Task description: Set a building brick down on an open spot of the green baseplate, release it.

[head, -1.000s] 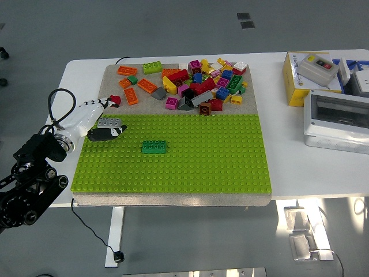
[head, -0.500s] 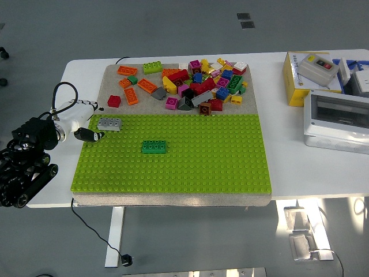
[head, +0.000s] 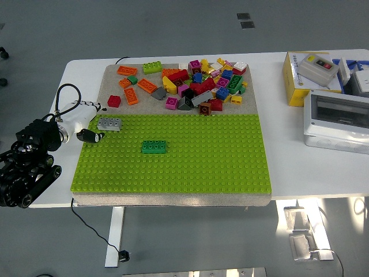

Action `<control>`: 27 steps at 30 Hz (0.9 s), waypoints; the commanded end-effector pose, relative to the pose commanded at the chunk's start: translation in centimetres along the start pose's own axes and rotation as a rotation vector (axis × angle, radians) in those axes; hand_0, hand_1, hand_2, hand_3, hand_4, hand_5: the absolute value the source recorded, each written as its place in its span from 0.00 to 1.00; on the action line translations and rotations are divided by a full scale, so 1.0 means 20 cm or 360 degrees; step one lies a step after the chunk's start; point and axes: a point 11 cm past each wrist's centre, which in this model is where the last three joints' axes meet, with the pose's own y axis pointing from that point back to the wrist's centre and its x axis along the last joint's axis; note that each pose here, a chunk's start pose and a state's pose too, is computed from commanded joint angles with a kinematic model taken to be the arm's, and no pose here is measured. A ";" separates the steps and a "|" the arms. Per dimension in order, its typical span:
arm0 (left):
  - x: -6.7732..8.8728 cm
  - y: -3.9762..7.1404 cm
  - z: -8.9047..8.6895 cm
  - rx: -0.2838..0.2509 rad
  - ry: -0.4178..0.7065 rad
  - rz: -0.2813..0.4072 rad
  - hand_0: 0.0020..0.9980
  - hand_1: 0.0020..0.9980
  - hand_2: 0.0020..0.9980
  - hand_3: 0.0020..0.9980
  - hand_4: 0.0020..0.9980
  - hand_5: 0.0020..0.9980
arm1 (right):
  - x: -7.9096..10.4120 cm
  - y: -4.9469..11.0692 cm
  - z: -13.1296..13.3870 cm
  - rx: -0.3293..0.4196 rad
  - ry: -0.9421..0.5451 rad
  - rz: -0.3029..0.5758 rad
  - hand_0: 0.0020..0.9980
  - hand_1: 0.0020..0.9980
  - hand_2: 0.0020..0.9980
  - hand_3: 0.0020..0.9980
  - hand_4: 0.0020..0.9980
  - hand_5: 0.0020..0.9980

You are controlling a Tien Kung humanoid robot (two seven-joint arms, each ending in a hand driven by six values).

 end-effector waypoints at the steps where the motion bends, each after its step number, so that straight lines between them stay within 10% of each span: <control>1: 0.00 0.00 0.00 0.0002 0.0002 -0.0001 1.00 1.00 1.00 0.91 0.69 0.26 | 0.00 0.00 0.00 0.0000 -0.0001 0.0000 0.68 0.63 0.61 0.69 0.48 1.00; 27: -0.02 -0.03 0.02 0.0000 0.0094 -0.0017 1.00 1.00 1.00 0.88 0.57 0.15 | 0.00 0.00 -0.01 0.0006 0.0000 -0.0002 0.68 0.63 0.61 0.69 0.49 1.00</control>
